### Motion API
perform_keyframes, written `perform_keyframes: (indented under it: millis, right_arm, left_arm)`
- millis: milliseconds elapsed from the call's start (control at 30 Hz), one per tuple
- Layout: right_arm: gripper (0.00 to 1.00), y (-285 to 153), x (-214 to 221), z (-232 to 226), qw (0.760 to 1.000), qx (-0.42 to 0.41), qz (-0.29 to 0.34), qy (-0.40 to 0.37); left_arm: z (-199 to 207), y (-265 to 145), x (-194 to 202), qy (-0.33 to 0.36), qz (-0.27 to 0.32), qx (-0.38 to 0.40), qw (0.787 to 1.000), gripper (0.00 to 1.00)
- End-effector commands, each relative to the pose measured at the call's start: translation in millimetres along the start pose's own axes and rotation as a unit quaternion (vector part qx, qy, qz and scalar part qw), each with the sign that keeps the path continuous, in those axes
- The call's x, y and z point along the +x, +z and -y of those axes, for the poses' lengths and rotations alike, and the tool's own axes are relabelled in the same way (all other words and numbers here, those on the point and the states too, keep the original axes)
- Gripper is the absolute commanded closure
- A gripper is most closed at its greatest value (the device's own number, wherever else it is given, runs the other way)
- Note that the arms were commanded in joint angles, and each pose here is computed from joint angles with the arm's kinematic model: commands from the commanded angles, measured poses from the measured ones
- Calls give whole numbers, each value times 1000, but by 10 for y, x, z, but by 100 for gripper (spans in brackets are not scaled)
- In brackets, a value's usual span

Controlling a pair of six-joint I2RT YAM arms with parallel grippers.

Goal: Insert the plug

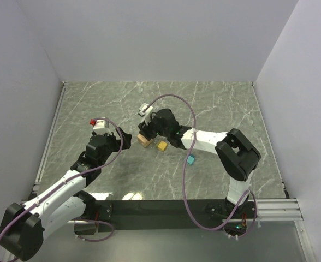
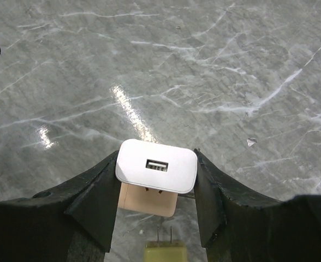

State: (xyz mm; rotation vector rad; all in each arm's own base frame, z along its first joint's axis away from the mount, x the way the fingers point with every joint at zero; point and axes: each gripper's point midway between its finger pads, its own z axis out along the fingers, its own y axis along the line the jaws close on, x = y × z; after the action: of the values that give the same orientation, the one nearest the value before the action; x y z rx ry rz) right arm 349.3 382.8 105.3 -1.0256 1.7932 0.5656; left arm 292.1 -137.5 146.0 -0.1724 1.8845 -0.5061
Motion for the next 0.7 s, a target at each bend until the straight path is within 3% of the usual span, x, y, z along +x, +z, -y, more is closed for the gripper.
perform_keyframes:
  millis: [0,667]
  right_arm:
    - [100,-166,1178,-228,984,-20,-171,40]
    - [100,-192,1730,-475,973,-13,-223,61]
  left_arm:
    - [20,-12,-120,-6,19,1,1000,10]
    - [13,-10,-84,-7,15,2,1000,9]
